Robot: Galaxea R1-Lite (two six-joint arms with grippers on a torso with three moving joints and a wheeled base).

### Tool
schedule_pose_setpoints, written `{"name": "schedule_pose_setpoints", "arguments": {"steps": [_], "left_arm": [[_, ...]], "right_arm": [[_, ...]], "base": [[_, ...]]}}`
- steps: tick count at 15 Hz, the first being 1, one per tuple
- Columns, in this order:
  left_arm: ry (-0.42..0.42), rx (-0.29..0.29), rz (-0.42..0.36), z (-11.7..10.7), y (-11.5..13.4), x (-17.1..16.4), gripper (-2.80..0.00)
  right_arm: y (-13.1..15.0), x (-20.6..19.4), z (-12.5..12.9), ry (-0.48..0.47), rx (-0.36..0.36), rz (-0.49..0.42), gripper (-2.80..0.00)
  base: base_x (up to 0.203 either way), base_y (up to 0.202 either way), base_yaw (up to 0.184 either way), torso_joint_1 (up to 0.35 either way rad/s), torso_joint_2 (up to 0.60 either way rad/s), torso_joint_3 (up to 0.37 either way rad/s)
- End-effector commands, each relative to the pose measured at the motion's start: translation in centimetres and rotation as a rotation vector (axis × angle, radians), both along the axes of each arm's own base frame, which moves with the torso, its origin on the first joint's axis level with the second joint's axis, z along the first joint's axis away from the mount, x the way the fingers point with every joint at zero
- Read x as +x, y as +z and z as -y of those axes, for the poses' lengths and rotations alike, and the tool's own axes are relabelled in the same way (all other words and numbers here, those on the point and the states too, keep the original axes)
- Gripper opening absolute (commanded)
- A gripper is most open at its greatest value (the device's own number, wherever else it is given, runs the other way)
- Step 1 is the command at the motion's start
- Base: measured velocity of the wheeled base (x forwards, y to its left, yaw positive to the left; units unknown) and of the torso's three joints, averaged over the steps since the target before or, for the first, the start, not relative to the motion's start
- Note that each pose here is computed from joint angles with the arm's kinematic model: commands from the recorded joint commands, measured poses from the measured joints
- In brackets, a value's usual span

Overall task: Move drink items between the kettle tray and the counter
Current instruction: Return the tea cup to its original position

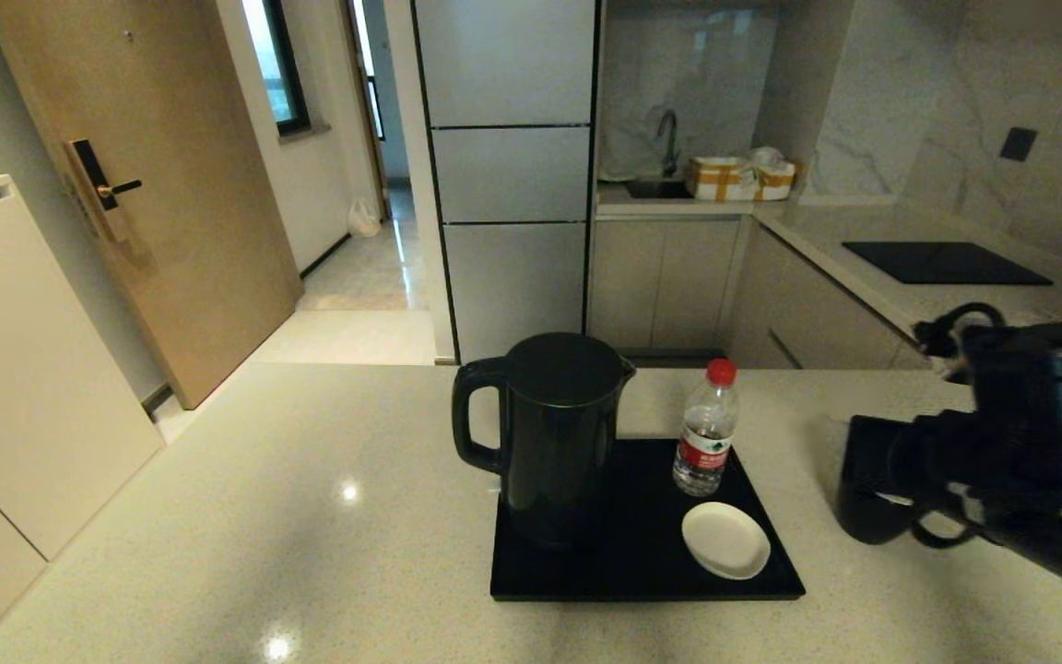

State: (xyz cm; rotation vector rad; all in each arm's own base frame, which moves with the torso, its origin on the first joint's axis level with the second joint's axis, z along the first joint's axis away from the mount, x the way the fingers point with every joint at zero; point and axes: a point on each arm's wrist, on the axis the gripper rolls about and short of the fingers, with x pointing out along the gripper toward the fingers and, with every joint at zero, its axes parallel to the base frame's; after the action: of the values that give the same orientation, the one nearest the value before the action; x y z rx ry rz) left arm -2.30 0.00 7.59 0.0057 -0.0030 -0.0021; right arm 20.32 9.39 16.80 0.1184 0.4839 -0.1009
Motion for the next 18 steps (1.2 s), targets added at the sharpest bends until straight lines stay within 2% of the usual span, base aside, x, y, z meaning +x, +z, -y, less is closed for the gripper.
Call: {"name": "schedule_pose_setpoints", "arguments": {"steps": [1,3,4,6,7,9,12,13,17,18], "left_arm": [[0.001,0.000,0.000,0.0,0.0,0.0,-2.80],[0.001,0.000,0.000,0.0,0.0,0.0,-2.80],[0.001,0.000,0.000,0.0,0.0,0.0,-2.80],[0.000,0.000,-0.001,0.0,0.0,0.0,-2.80],[0.000,0.000,0.000,0.0,0.0,0.0,-2.80],[0.000,0.000,0.000,0.0,0.0,0.0,-2.80],[0.001,0.000,0.000,0.0,0.0,0.0,-2.80],[0.001,0.000,0.000,0.0,0.0,0.0,-2.80],[-0.001,0.000,0.000,0.0,0.0,0.0,-2.80],[0.001,0.000,0.000,0.0,0.0,0.0,-2.80]], "right_arm": [[2.1,-6.0,3.2,-0.025,0.023,-0.010,-2.80],[0.6,-8.8,4.7,-0.061,-0.011,-0.148,-2.80],[-0.6,-10.7,5.7,-0.100,-0.036,-0.265,-2.80],[-2.3,-14.3,7.5,-0.173,-0.055,-0.441,-2.80],[-3.0,-15.2,7.9,-0.192,-0.057,-0.495,-2.80],[-4.4,-15.0,7.8,-0.215,-0.081,-0.588,-2.80],[-7.1,-12.9,6.8,-0.300,-0.116,-0.723,-2.80],[-8.4,-11.7,6.2,-0.319,-0.124,-0.733,-2.80],[-13.6,-5.5,3.2,-0.294,-0.056,-0.436,-2.80],[-15.0,-4.5,2.7,-0.272,-0.071,-0.380,-2.80]], "base": [[0.000,0.000,0.000,0.000,0.00,0.000],[0.000,0.000,0.000,0.000,0.00,0.000],[0.000,0.000,0.000,0.000,0.00,0.000],[0.000,0.000,0.000,0.000,0.00,0.000],[0.000,0.000,0.000,0.000,0.00,0.000],[0.000,0.000,0.000,0.000,0.00,0.000],[0.000,0.000,0.000,0.000,0.00,0.000],[0.000,0.000,0.000,0.000,0.00,0.000],[0.000,0.000,0.000,0.000,0.00,0.000],[0.000,0.000,0.000,0.000,0.00,0.000]]}}
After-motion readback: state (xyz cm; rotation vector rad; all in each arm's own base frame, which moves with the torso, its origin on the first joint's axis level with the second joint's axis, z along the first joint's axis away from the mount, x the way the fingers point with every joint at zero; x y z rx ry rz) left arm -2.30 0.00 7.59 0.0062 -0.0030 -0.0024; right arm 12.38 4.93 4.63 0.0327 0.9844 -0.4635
